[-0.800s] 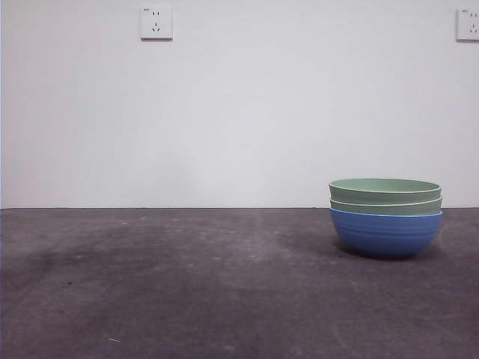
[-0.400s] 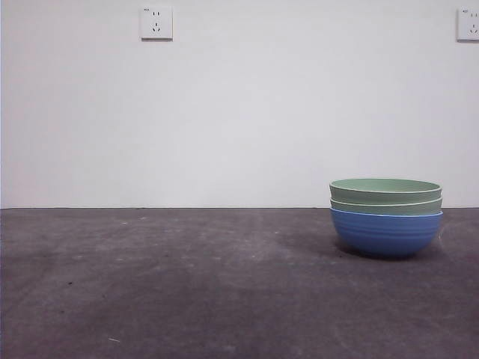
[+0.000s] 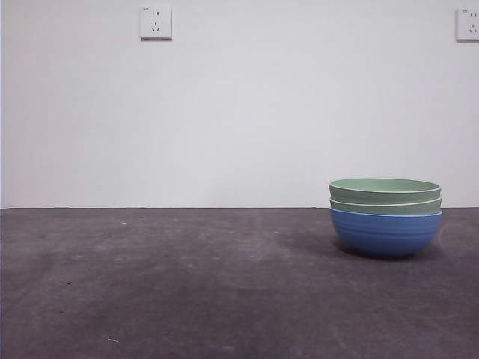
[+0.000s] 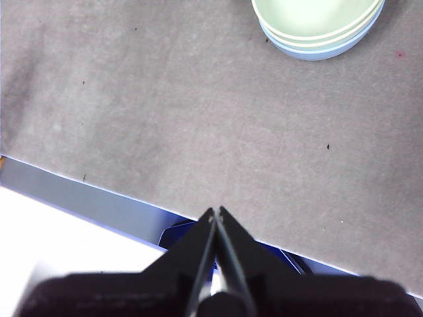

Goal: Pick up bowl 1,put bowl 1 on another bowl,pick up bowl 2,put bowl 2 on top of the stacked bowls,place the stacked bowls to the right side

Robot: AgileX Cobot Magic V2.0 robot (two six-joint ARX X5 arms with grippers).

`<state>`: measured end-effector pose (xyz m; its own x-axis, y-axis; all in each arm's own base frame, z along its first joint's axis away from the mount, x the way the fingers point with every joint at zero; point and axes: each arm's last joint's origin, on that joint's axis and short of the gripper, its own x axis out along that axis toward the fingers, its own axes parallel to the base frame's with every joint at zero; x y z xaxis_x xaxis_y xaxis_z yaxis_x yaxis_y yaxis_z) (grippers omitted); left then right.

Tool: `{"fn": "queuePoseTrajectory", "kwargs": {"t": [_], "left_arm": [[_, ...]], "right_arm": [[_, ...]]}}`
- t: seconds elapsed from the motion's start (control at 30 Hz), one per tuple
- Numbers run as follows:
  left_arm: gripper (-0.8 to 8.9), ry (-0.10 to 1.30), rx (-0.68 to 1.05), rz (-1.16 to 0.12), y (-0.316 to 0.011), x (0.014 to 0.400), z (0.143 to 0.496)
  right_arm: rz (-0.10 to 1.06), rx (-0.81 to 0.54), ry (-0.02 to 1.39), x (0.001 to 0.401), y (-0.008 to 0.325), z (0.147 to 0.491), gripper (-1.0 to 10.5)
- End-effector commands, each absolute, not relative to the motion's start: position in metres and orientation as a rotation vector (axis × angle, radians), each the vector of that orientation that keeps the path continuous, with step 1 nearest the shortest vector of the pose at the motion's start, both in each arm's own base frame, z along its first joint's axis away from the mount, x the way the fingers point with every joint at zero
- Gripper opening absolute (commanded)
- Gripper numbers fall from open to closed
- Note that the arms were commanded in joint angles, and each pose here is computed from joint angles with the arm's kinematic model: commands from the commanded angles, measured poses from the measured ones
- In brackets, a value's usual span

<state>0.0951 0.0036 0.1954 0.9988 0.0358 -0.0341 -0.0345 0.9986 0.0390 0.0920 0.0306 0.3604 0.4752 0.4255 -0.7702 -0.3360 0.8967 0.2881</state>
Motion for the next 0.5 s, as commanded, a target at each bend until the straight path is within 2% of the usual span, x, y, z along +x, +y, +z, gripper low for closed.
{"fn": "queuePoseTrajectory", "kwargs": {"t": [0.03,0.3,0.5], "left_arm": [[-0.03,0.05,0.011,0.048,0.005,0.097,0.181],[-0.03,0.11,-0.004,0.048,0.005,0.099,0.155],[-0.03,0.161,-0.014,0.047,0.005,0.098,0.15]], "right_arm": [[0.469,0.095,0.966,0.092,0.031,0.36,0.0],[0.469,0.095,0.966,0.092,0.031,0.36,0.0],[0.469,0.095,0.966,0.092,0.031,0.36,0.0]]}}
